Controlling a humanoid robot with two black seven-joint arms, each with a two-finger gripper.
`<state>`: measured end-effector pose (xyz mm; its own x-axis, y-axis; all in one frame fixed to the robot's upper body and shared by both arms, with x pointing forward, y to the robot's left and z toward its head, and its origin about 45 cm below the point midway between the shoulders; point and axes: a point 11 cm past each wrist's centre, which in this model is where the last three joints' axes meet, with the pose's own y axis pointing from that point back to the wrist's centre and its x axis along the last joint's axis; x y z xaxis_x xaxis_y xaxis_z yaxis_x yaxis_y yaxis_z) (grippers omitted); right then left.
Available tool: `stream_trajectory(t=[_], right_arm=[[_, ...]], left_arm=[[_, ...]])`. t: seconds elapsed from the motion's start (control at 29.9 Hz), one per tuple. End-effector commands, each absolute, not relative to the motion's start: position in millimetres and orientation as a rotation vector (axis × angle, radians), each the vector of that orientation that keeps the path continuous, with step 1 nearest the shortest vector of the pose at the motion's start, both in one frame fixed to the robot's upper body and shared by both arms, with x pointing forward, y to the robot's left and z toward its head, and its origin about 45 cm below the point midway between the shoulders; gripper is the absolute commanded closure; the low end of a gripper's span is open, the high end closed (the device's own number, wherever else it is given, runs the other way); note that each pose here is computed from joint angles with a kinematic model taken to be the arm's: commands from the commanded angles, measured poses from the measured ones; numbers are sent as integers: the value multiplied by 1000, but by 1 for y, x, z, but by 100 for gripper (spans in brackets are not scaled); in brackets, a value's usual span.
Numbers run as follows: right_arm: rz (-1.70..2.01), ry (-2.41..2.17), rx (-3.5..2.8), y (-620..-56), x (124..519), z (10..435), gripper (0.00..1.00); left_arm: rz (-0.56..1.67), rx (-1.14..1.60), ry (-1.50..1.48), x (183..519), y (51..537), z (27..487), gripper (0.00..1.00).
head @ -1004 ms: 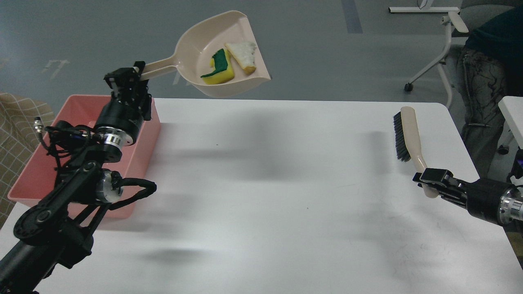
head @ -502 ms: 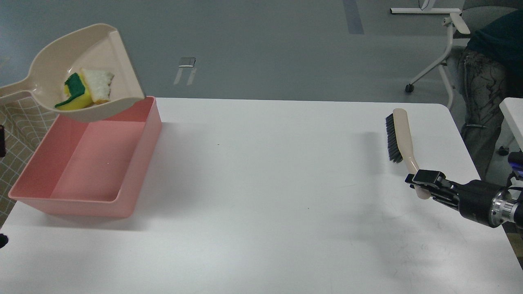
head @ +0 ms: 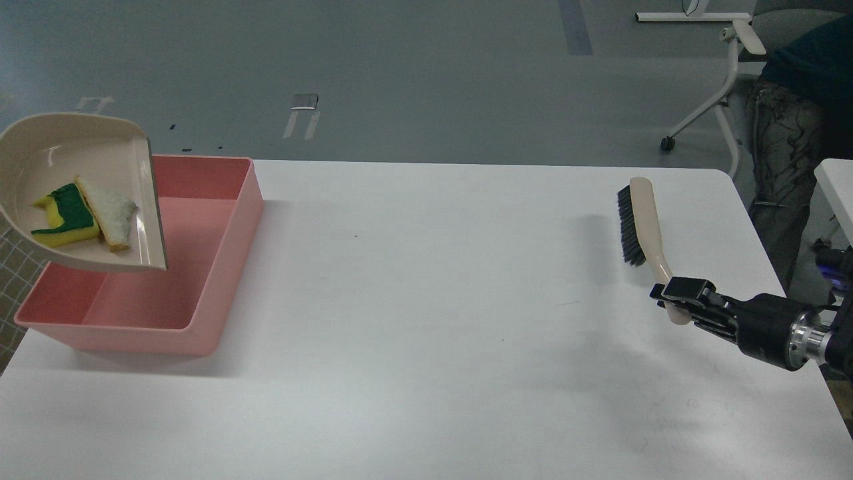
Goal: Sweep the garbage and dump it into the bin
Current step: 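Swing the dustpan over the pink bin and tip it to dump contents, then lower the empty dustpan back onto the table with the left gripper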
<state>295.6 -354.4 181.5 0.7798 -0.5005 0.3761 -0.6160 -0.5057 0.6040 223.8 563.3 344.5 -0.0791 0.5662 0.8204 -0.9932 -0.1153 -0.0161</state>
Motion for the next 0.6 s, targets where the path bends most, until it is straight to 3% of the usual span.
stream_trajectory(t=[0.0,0.37,0.57], right_arm=[[200,-827,2215,-352,297,183,100],[203,-828,2218,-351,298,183,100],[200,-826,2217,-352,297,183,100]], left_arm=[[1472,915,-885,233,561,362,100],[1327,1113,-1224,242,553,385,100],[1458,659,-1128,272,524,447,100]])
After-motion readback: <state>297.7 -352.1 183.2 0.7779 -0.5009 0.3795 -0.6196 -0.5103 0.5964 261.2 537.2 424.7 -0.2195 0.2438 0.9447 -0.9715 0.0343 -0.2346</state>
